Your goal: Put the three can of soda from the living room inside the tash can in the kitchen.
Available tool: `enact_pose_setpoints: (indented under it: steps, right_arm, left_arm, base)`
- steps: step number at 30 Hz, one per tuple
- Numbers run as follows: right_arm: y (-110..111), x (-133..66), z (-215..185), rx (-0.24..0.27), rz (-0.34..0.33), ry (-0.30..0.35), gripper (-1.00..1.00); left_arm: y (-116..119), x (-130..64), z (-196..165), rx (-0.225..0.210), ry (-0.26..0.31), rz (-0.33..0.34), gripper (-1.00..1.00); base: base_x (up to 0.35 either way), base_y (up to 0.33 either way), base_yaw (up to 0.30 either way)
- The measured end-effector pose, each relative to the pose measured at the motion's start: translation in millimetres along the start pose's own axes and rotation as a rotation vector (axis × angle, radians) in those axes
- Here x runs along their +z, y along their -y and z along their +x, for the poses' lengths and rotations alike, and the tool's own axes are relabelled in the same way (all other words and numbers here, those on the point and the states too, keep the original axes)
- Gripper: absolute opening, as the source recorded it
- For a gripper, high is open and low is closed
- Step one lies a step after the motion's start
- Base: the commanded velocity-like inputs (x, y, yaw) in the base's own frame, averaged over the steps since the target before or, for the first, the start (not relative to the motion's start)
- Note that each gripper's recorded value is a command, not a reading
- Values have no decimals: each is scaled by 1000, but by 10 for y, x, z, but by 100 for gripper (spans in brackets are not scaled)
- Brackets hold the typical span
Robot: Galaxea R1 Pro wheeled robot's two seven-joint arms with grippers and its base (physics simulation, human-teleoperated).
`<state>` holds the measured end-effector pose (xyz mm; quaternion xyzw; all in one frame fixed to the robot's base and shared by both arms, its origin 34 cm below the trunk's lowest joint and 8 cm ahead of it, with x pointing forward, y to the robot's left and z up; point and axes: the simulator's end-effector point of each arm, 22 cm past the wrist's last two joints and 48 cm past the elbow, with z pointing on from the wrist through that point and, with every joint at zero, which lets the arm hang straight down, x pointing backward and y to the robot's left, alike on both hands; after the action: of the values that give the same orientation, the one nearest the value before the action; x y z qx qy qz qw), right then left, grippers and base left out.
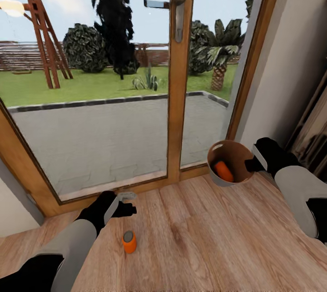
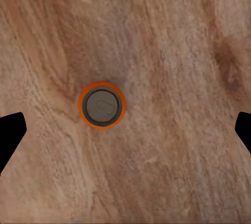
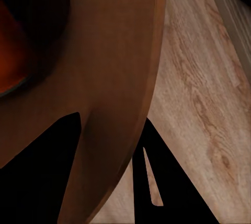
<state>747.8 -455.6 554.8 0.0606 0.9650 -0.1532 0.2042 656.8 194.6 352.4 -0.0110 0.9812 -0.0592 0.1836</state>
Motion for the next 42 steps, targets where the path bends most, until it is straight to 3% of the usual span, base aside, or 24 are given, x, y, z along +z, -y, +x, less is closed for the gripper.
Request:
enact_pose_setpoints:
  steps: [5, 10, 42]
  right_arm:
    - [-33, 132, 59, -10, 5, -21, -100]
    - [-75, 257, 114, -16, 5, -40, -100]
    - [-296, 1007, 456, -52, 12, -153, -100]
  left_arm:
    - [-16, 6, -148, -1, 33, 0, 100]
    - [-22, 75, -153, -4, 32, 0, 100]
    - [-107, 687, 264, -17, -70, -3, 100]
  base:
    - [0, 0, 0]
    - [0, 0, 0]
    - [0, 0, 0]
